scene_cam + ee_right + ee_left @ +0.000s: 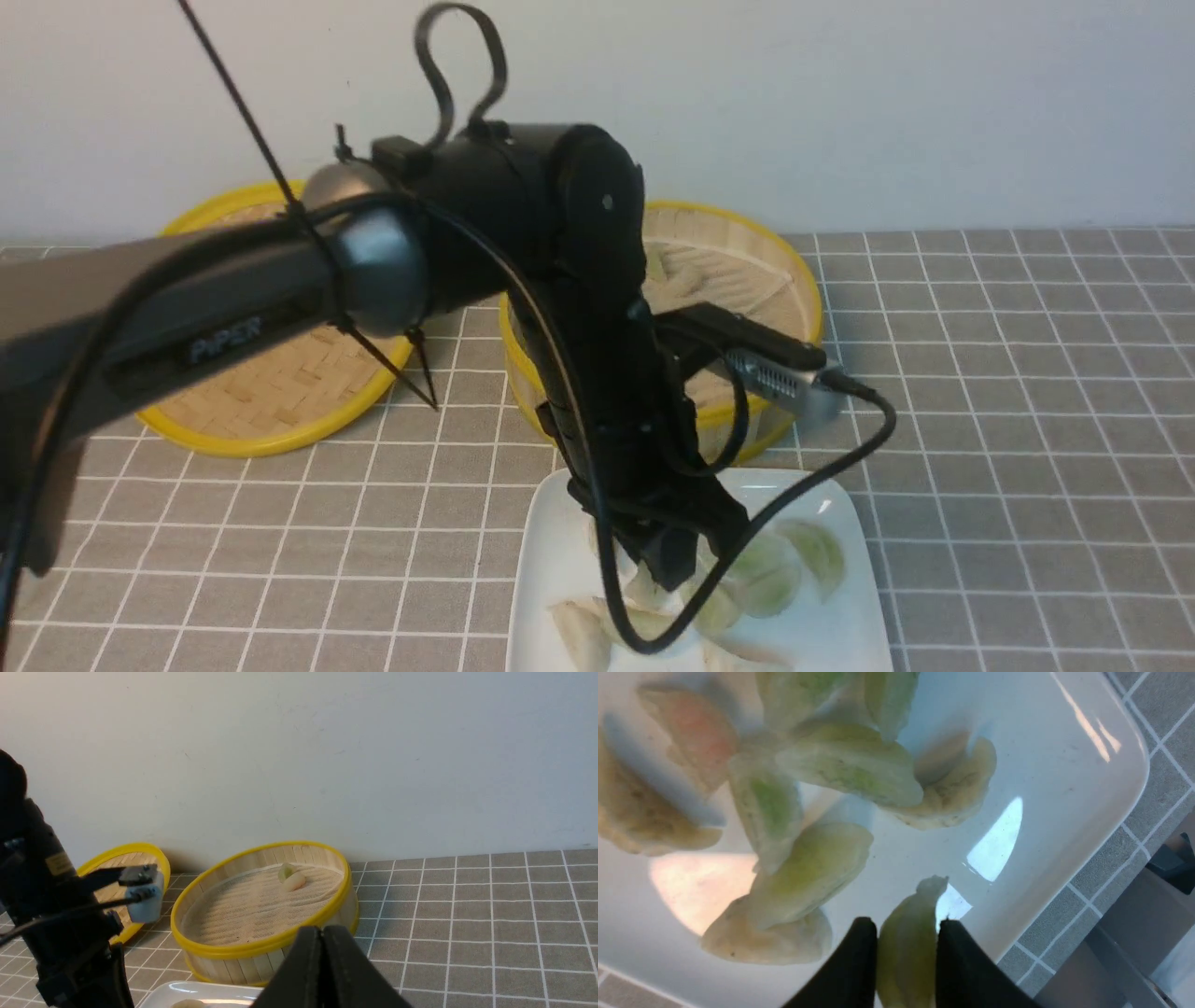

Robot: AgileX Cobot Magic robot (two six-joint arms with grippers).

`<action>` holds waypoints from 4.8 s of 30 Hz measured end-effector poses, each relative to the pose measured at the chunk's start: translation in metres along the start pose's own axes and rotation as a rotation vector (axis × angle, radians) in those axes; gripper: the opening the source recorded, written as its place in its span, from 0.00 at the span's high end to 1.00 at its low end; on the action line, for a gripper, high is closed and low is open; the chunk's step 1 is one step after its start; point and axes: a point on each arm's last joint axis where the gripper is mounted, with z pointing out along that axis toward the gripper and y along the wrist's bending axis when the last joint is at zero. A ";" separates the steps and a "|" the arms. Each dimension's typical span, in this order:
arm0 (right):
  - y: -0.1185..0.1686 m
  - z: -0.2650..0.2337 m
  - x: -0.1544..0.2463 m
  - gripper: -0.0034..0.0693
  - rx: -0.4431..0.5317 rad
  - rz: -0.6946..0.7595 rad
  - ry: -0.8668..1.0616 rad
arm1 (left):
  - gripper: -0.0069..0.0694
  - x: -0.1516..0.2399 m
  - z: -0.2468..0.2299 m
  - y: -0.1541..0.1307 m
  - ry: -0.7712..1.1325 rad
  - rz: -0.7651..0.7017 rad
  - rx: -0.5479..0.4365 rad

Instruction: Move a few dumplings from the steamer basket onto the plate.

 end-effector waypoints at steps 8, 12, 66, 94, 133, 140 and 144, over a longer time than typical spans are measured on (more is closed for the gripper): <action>0.000 0.000 0.000 0.97 0.001 -0.002 -0.001 | 0.46 -0.003 0.019 0.000 0.045 0.000 0.007; -0.001 0.000 0.000 0.97 0.005 -0.003 0.003 | 0.33 -0.006 0.015 -0.001 0.030 0.005 0.005; -0.004 -0.001 0.006 0.97 0.048 0.015 0.076 | 0.92 0.255 -0.125 -0.046 -1.078 0.080 -0.372; -0.004 -0.001 0.006 0.97 0.046 0.015 0.074 | 0.92 0.256 -0.133 -0.047 -1.165 0.074 -0.377; -0.004 -0.001 0.006 0.97 0.047 0.013 0.072 | 0.92 0.355 0.018 0.018 -1.222 -0.498 -0.760; -0.004 -0.001 0.006 0.97 0.047 0.013 0.072 | 0.92 0.355 0.018 0.018 -1.226 -0.505 -0.755; -0.004 -0.001 0.006 0.97 0.047 0.013 0.072 | 0.92 0.355 0.018 0.018 -1.227 -0.507 -0.754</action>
